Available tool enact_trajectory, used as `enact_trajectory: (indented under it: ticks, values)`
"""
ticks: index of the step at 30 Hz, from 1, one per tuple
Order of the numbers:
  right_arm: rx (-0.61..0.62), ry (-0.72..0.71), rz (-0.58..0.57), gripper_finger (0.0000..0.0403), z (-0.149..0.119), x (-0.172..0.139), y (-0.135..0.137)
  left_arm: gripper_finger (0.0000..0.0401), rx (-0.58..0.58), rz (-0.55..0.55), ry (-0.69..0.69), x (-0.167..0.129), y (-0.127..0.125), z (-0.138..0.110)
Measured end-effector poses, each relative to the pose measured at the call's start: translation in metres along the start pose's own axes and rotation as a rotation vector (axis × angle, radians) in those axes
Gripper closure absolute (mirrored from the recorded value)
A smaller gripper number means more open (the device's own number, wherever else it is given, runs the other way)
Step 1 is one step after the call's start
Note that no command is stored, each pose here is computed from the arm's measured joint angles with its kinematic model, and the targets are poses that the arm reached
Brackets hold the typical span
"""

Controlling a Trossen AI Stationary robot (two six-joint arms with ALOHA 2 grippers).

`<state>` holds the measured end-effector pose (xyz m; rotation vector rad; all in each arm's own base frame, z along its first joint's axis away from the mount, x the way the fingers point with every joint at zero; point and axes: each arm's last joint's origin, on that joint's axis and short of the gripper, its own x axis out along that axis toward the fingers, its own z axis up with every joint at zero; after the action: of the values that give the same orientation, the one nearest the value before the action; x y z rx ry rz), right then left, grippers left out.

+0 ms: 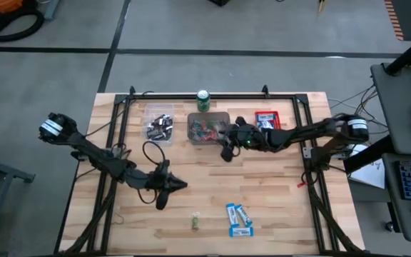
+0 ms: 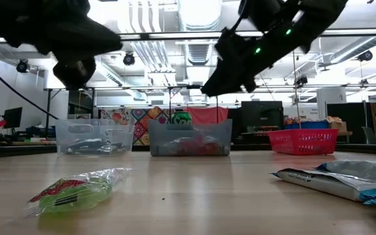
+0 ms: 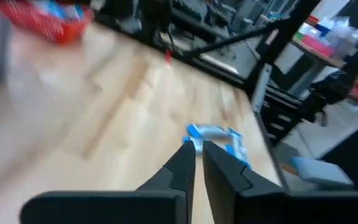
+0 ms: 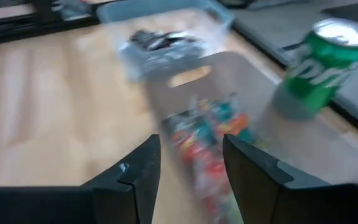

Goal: Organize candy in baskets
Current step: Put the green gummy into the black bin

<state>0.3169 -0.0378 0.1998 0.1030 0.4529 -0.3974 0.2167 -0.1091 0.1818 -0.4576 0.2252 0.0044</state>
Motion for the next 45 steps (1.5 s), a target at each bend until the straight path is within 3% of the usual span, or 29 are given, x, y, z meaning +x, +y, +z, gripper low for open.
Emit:
enact_trajectory:
  ticks: [3, 7, 15, 21, 35, 38, 43, 45]
  values:
    - [-0.012, 0.050, 0.077, 0.0237, 0.002, -0.019, 0.011, 0.0370, -0.056, -0.006, 0.083, 0.005, -0.006, -0.017]
    - [-0.046, 0.106, 0.142, 0.0242, 0.001, -0.044, 0.028, 0.0335, -0.048, -0.003, 0.166, 0.022, -0.023, -0.034]
    - [-0.109, 0.141, 0.252, 0.0246, -0.005, -0.073, 0.057, 0.0251, 0.188, 0.113, 0.427, 0.064, -0.060, -0.060]
    - [-0.123, 0.156, 0.284, 0.0248, -0.010, -0.079, 0.068, 0.0228, 0.277, 0.151, 0.498, 0.089, -0.074, -0.072]
    - [-0.133, 0.169, 0.307, 0.0249, -0.015, -0.083, 0.076, 0.0261, 0.238, 0.197, 0.539, 0.093, -0.066, -0.096]
    - [-0.133, 0.169, 0.306, 0.0246, -0.015, -0.082, 0.076, 0.0293, 0.250, 0.197, 0.544, 0.093, -0.066, -0.097]
    - [-0.136, 0.166, 0.307, 0.0249, -0.016, -0.082, 0.076, 0.0380, 0.267, 0.188, 0.549, 0.092, -0.066, -0.096]
    - [-0.135, 0.163, 0.309, 0.0250, -0.017, -0.082, 0.076, 0.0392, 0.269, 0.187, 0.552, 0.091, -0.066, -0.094]
